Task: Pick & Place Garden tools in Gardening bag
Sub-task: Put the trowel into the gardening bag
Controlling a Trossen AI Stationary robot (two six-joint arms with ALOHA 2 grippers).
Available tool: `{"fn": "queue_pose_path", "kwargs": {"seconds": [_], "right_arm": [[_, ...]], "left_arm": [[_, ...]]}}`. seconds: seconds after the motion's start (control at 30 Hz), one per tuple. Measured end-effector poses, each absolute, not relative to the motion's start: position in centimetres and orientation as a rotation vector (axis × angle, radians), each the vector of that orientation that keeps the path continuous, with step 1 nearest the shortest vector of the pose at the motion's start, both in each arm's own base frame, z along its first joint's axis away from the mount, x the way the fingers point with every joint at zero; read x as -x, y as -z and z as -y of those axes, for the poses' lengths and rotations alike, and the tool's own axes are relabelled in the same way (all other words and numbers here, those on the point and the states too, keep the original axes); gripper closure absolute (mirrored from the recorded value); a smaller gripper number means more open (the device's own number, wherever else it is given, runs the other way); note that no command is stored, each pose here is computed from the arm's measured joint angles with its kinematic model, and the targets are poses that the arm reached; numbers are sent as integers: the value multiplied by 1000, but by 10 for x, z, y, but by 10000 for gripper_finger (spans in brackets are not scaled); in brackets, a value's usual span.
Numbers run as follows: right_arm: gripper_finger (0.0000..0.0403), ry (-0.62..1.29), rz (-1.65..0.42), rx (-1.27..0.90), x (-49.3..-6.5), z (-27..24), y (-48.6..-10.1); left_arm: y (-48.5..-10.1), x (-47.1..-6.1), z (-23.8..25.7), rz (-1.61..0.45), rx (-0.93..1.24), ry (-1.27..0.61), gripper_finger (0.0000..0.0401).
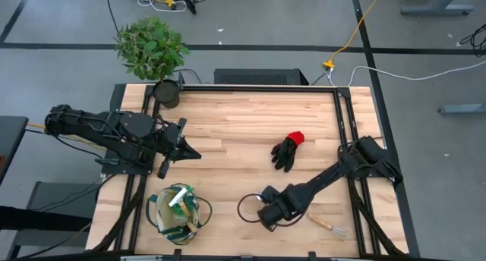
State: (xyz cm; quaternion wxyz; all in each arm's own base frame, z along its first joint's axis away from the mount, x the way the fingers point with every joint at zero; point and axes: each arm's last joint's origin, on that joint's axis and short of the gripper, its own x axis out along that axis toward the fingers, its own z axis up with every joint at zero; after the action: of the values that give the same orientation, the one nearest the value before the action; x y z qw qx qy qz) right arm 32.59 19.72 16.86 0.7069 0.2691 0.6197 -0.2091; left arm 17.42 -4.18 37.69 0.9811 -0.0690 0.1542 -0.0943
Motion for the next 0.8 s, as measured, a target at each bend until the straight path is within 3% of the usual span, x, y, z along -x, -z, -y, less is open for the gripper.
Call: {"fn": "queue_pose_path", "kwargs": {"seconds": [0.8], "right_arm": [[350,381,-820,-504,-336,-114,-287]], "left_arm": [[-381,-175,42,-268,136,194,398]]}}
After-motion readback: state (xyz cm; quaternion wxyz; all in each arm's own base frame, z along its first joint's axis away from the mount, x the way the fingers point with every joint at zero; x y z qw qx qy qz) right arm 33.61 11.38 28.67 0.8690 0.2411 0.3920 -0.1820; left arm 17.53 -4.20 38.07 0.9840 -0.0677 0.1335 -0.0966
